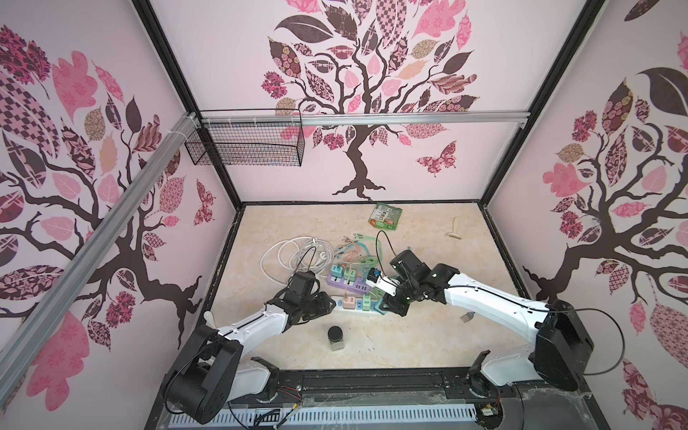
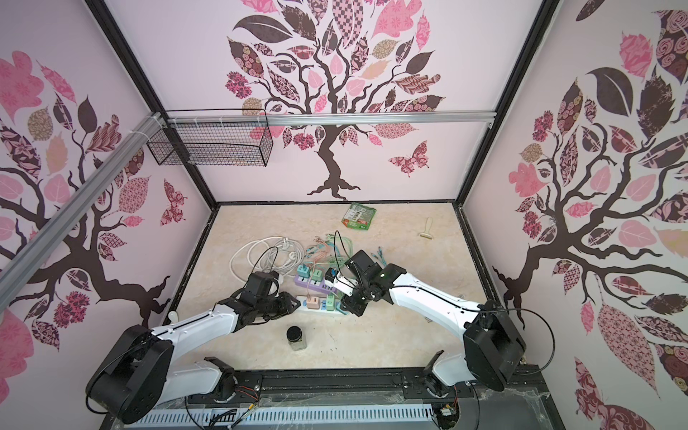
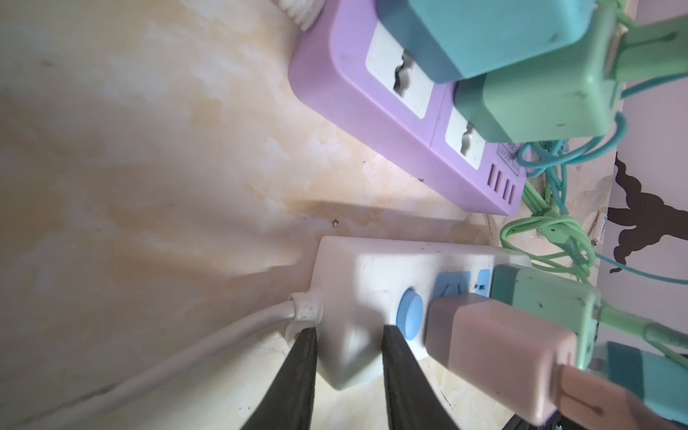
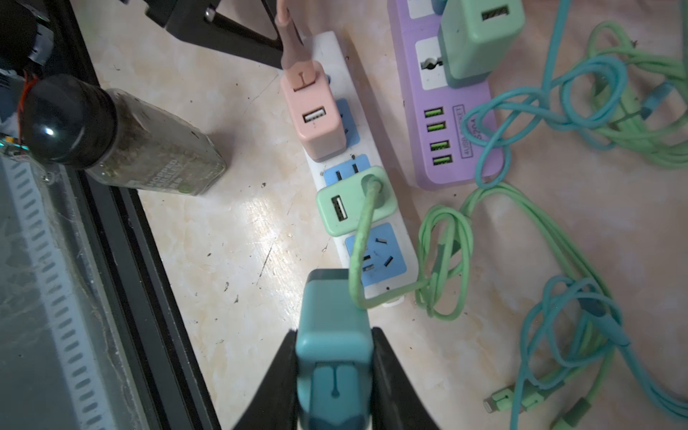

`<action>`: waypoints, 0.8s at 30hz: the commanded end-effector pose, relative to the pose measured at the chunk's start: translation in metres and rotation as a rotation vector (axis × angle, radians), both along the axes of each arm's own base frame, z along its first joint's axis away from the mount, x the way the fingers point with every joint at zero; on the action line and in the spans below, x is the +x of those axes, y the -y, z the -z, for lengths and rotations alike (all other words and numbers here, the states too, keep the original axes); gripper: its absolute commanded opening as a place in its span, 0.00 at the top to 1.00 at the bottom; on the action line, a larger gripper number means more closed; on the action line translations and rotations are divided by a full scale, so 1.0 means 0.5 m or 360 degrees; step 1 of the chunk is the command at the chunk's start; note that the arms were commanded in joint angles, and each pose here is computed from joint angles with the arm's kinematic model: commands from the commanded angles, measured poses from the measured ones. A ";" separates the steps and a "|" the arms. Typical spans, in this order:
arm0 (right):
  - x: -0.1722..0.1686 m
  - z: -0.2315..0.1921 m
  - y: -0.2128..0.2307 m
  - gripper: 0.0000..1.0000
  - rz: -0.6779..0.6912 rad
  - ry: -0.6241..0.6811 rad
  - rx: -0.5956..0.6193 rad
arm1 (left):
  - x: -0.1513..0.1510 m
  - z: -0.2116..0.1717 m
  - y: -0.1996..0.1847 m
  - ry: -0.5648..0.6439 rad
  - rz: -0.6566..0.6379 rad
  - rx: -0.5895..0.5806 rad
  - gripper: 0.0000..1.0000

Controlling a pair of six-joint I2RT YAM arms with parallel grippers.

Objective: Insert the plug

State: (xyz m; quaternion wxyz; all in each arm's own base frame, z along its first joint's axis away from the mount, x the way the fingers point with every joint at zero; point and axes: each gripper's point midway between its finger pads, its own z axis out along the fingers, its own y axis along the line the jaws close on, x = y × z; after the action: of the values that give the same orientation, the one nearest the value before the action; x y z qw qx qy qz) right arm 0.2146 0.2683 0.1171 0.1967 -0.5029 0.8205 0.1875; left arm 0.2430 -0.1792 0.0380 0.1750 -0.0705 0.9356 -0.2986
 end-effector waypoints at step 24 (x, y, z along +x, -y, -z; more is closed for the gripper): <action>0.055 0.004 -0.027 0.93 -0.0236 0.0261 -0.0088 | 0.028 -0.010 -0.003 0.0067 0.0065 0.0062 0.70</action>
State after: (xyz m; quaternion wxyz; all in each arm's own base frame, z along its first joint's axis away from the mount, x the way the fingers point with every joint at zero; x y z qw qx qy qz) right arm 0.2329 0.2696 0.1061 0.2163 -0.5703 0.7807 0.1356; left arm 0.2512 -0.1810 0.0384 0.1808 -0.0458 0.9372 -0.2946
